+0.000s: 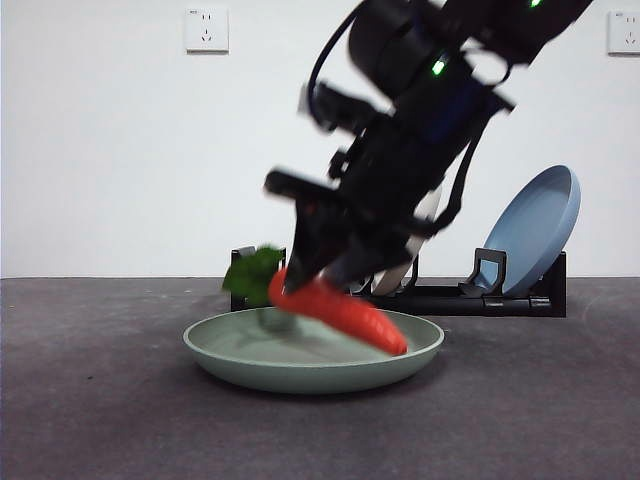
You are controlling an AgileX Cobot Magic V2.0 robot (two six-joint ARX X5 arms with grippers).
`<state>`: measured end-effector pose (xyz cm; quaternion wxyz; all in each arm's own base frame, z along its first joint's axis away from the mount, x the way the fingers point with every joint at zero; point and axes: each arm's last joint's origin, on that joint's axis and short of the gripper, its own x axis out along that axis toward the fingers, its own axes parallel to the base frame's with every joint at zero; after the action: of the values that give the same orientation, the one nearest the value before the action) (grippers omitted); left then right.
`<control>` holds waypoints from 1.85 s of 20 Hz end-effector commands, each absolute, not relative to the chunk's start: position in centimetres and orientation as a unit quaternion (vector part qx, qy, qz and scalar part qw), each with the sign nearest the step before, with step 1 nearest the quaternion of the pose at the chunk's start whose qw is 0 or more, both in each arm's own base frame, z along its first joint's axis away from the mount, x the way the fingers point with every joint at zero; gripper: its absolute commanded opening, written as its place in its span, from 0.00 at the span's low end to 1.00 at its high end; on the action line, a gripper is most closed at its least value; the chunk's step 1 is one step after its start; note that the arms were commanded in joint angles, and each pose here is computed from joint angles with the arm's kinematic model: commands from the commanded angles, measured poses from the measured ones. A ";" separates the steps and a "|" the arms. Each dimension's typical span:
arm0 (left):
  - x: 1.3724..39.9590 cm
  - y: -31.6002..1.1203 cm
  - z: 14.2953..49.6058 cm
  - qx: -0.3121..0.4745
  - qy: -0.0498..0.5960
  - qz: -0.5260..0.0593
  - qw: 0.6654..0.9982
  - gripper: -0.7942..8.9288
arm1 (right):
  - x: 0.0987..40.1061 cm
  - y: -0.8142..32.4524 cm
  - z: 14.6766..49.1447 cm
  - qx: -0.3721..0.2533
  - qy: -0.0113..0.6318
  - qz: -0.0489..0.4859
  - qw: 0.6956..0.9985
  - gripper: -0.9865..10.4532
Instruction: Take the green plate from the plate rack,put the plate on the table,take the carrot from the table,put the carrot in the plate
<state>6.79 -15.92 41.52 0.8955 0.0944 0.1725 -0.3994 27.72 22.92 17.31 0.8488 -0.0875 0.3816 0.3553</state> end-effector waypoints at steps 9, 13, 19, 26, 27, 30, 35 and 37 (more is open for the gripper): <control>6.7 -15.8 41.1 0.103 0.186 -0.397 0.893 0.50 | 27.7 23.5 15.6 -0.090 0.397 0.353 0.843 0.54; 6.7 -15.8 41.0 0.109 0.191 -0.396 0.892 0.50 | 27.0 22.9 19.0 -0.081 0.364 0.358 0.856 0.55; 6.6 -15.6 40.6 0.127 0.209 -0.392 0.887 0.50 | 22.0 18.8 26.4 -0.083 0.377 0.359 0.849 0.55; 6.5 -15.3 40.0 0.149 0.231 -0.388 0.880 0.50 | 12.7 11.1 32.2 -0.089 0.415 0.351 0.835 0.55; 6.5 -15.2 40.0 0.152 0.234 -0.389 0.878 0.50 | 11.5 10.1 32.7 -0.084 0.414 0.350 0.836 0.55; 6.4 -15.0 39.7 0.164 0.247 -0.386 0.873 0.50 | 8.7 7.8 33.5 -0.074 0.404 0.350 0.842 0.55; 6.3 -14.8 39.3 0.169 0.266 -0.382 0.869 0.49 | 6.6 6.0 34.0 -0.052 0.388 0.348 0.852 0.53; 6.2 -14.8 39.3 0.170 0.273 -0.391 0.863 0.35 | 6.4 5.8 34.0 -0.048 0.392 0.345 0.851 0.42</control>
<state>6.28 -14.73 39.38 0.8643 0.1753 0.2680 -0.3879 6.34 5.77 34.10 0.8515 -0.0568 0.3878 0.3483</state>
